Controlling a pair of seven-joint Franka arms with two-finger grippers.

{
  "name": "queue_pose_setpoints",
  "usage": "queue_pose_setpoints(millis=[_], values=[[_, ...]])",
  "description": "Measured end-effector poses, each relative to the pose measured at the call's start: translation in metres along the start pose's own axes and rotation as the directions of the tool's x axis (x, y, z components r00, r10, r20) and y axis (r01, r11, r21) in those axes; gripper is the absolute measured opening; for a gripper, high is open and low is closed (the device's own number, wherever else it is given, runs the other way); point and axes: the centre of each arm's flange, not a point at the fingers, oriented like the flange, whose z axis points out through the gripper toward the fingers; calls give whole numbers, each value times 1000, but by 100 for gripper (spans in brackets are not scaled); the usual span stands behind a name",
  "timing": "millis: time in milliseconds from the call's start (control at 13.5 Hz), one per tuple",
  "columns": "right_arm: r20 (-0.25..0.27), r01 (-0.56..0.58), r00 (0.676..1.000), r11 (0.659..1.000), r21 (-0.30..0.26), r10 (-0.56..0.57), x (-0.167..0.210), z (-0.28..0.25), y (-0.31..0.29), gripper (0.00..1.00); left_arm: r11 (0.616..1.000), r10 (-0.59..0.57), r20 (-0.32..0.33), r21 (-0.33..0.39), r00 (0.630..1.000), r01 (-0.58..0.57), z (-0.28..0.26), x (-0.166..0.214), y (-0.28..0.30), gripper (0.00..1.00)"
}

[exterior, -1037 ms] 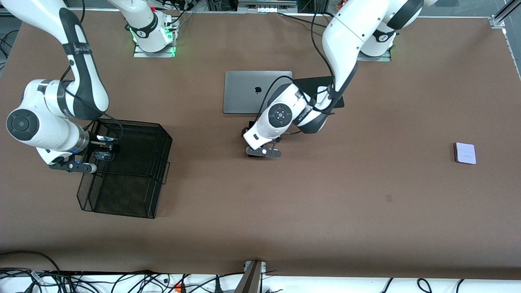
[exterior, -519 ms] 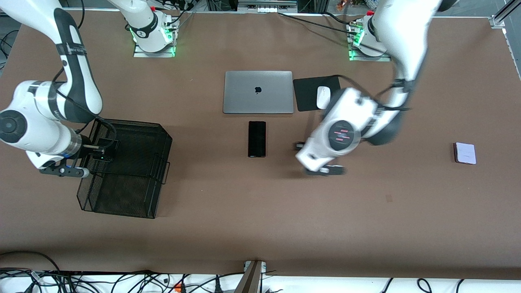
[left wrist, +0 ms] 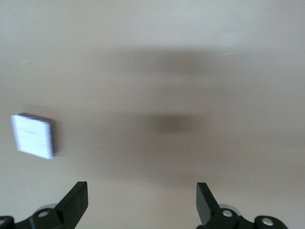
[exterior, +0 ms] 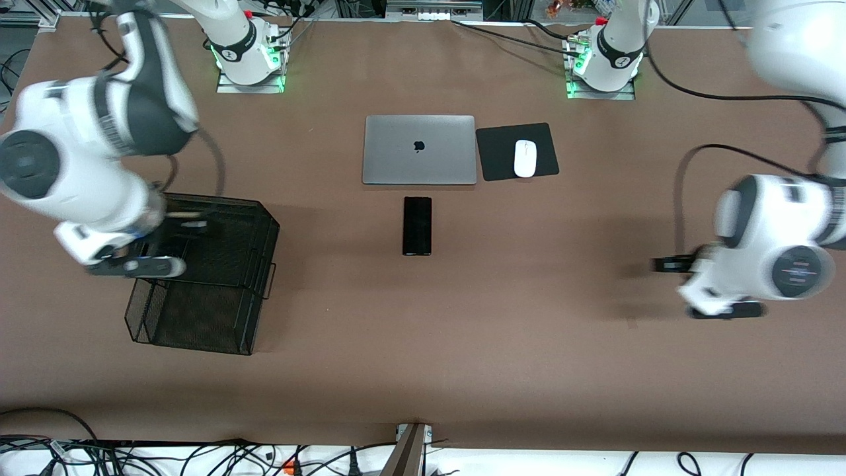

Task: Place phones with both arms
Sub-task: 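Grasp the white phone with the left gripper while the right gripper grasps the black phone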

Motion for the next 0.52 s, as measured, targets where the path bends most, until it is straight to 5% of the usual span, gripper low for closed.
queue_pose_setpoints(millis=[222,519], values=[[-10,-73,997,997,38,73,-42,13,-130,100,995,86,-15,-46,996,-87,39,-1,-94,100],[-85,-11,996,997,76,17,-107,66,-293,100,970,228,-197,-35,954,-239,109,-12,-196,100]])
